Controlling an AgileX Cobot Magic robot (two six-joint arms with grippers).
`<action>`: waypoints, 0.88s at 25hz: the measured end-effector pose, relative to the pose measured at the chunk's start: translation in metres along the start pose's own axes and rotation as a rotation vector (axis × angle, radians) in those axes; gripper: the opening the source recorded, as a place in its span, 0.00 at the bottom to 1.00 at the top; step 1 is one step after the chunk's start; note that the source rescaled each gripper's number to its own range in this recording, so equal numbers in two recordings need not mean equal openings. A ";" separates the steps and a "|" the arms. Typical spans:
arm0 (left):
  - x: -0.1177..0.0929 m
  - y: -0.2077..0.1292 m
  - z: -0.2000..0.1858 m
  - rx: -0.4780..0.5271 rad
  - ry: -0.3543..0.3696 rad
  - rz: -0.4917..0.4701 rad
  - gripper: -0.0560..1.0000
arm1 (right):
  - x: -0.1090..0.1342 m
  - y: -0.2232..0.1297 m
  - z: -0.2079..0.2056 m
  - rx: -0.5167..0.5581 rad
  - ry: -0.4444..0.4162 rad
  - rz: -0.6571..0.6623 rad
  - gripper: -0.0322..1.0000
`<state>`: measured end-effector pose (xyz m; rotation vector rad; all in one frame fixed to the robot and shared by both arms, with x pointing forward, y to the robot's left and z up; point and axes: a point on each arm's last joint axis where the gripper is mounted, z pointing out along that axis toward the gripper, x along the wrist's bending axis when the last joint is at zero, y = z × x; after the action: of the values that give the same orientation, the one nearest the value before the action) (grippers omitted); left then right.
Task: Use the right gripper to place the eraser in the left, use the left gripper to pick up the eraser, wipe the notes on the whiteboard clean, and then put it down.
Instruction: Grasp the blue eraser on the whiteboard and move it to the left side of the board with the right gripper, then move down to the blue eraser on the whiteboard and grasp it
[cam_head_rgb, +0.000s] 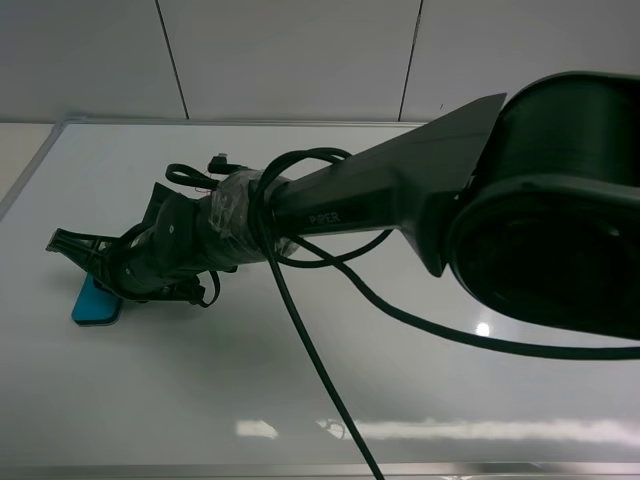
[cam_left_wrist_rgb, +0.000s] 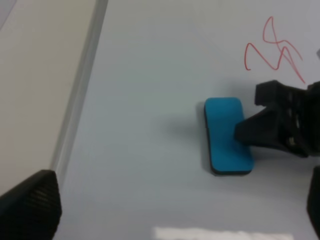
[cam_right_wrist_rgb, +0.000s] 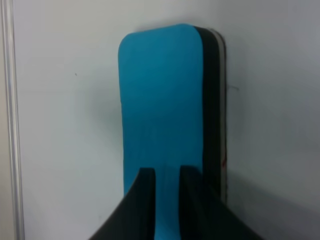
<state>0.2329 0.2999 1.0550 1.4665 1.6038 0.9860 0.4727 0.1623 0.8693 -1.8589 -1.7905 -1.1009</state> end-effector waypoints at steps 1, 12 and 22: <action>0.000 0.000 0.000 0.000 0.000 0.000 1.00 | 0.001 0.000 0.001 0.000 0.003 0.005 0.13; 0.000 0.000 0.000 0.000 0.000 0.000 1.00 | 0.027 0.012 -0.023 -0.019 0.057 -0.083 0.13; 0.000 0.000 0.000 0.000 0.000 0.000 1.00 | 0.022 0.065 -0.088 -0.155 0.026 -0.335 0.13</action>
<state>0.2329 0.2999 1.0550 1.4665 1.6038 0.9860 0.5066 0.1055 0.9592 -1.6525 -2.1073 -1.4096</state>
